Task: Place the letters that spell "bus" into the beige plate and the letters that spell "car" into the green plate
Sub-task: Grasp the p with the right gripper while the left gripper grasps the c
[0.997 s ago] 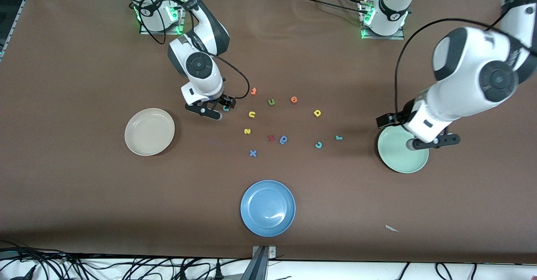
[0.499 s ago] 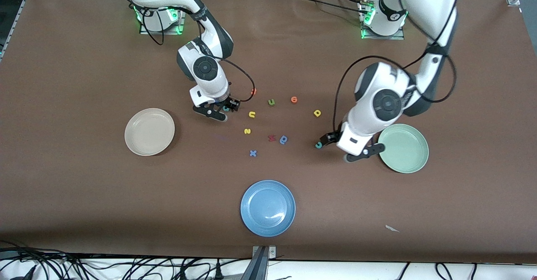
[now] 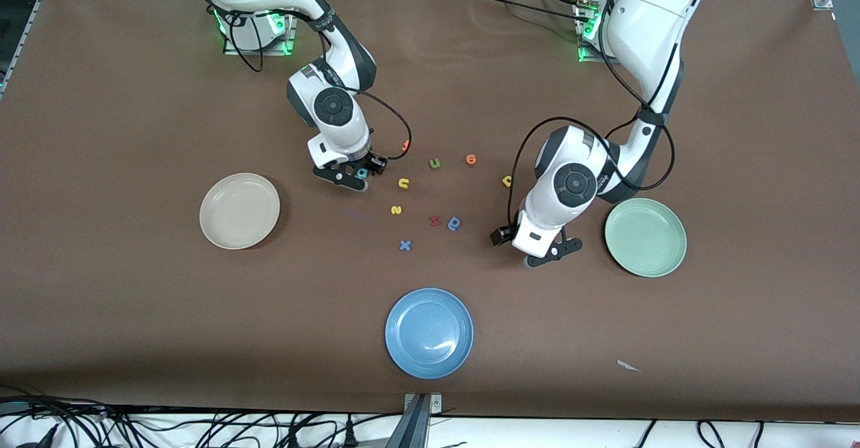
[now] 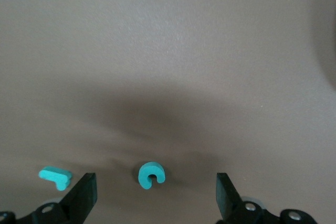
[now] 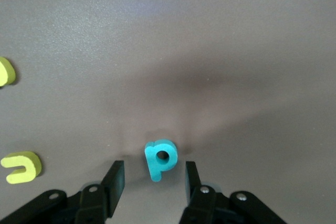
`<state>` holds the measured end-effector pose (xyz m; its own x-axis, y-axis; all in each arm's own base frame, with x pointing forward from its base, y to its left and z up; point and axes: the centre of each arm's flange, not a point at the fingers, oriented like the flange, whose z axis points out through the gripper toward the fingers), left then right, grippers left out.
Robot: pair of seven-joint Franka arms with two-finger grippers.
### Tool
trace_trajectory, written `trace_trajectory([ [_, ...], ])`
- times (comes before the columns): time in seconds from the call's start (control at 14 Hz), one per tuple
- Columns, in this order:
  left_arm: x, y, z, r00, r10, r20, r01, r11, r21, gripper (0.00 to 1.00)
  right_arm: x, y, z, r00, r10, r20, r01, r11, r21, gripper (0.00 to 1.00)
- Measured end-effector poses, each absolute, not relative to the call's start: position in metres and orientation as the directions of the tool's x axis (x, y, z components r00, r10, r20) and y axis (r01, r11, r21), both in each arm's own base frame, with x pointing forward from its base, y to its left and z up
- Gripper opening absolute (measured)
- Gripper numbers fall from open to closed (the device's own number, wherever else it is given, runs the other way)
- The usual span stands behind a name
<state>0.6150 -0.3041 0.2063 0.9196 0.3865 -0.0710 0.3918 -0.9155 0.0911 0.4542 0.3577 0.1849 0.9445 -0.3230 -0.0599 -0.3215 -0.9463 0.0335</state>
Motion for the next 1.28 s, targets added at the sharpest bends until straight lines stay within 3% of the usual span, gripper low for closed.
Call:
trace_trajectory([
  [0.36,0.599,-0.325,0.182,0.915,0.391,-0.094,0.398,-0.915,0.065,0.97,0.454,0.357,0.176,0.944,-0.324,-0.061,-0.322,-0.946,0.032,0.53],
  [0.43,0.598,-0.327,0.181,0.915,0.392,-0.095,0.398,-0.915,0.063,0.90,0.453,0.357,0.175,0.944,-0.324,-0.062,-0.322,-0.946,0.034,0.51],
  [0.64,0.598,-0.324,0.176,0.912,0.398,-0.097,0.404,-0.913,0.056,0.83,0.453,0.357,0.174,0.944,-0.324,-0.061,-0.322,-0.946,0.031,0.50],
  [0.78,0.599,-0.321,0.172,0.910,0.402,-0.099,0.408,-0.911,0.050,0.70,0.454,0.358,0.176,0.945,-0.323,-0.054,-0.322,-0.946,0.020,0.34],
  [0.85,0.599,-0.319,0.171,0.909,0.404,-0.100,0.410,-0.911,0.048,0.70,0.454,0.358,0.176,0.945,-0.323,-0.053,-0.322,-0.947,0.019,0.26],
  [1.0,0.600,-0.318,0.170,0.909,0.406,-0.100,0.412,-0.910,0.047,0.68,0.455,0.358,0.177,0.945,-0.324,-0.052,-0.323,-0.946,0.018,0.26],
  [1.07,0.600,-0.318,0.171,0.908,0.407,-0.099,0.413,-0.910,0.047,0.61,0.457,0.356,0.178,0.944,-0.327,-0.048,-0.326,-0.945,0.018,0.26],
  [1.28,0.602,-0.315,0.171,0.907,0.411,-0.097,0.416,-0.908,0.047,0.54,0.480,0.332,0.204,0.948,-0.317,-0.017,-0.317,-0.948,0.031,0.26],
])
